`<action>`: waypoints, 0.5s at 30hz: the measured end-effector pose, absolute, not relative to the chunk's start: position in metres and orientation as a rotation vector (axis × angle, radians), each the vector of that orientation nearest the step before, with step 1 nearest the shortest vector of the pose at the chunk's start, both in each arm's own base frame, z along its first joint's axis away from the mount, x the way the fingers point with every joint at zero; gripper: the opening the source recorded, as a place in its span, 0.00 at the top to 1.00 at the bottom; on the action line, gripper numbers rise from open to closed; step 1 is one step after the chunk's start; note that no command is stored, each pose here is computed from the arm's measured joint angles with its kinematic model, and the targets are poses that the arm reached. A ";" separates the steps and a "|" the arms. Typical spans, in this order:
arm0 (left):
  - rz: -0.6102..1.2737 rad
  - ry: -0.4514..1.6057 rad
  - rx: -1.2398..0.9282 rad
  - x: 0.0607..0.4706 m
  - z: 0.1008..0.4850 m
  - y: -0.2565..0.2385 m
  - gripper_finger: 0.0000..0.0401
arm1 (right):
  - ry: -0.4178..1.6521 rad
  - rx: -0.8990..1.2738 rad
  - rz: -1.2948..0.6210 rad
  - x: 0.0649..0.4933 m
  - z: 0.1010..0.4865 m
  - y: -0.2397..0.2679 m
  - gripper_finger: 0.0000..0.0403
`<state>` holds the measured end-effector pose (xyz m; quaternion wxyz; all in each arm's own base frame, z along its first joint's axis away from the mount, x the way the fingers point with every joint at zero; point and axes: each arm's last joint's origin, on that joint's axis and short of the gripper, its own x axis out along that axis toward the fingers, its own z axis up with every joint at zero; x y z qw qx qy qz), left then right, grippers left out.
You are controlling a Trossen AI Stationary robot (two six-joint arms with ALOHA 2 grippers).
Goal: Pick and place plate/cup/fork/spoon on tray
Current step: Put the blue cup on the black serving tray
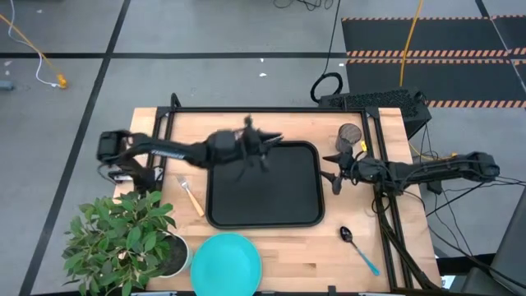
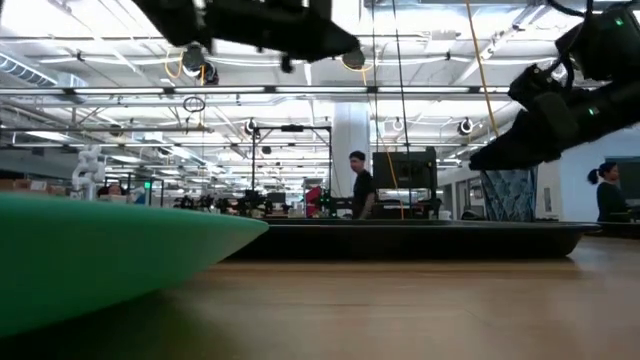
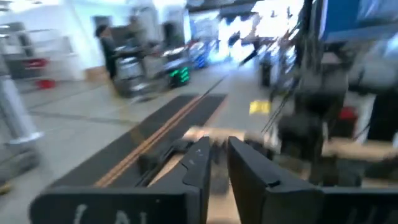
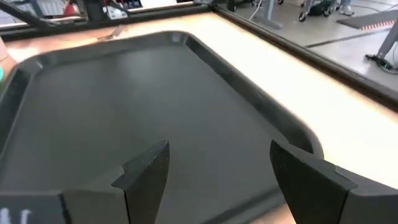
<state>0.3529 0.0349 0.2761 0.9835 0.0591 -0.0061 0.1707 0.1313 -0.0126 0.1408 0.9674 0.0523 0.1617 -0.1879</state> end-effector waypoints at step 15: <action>0.517 0.378 0.142 0.307 0.273 0.001 0.92 | 0.837 -0.083 -0.781 0.183 0.278 -0.051 0.34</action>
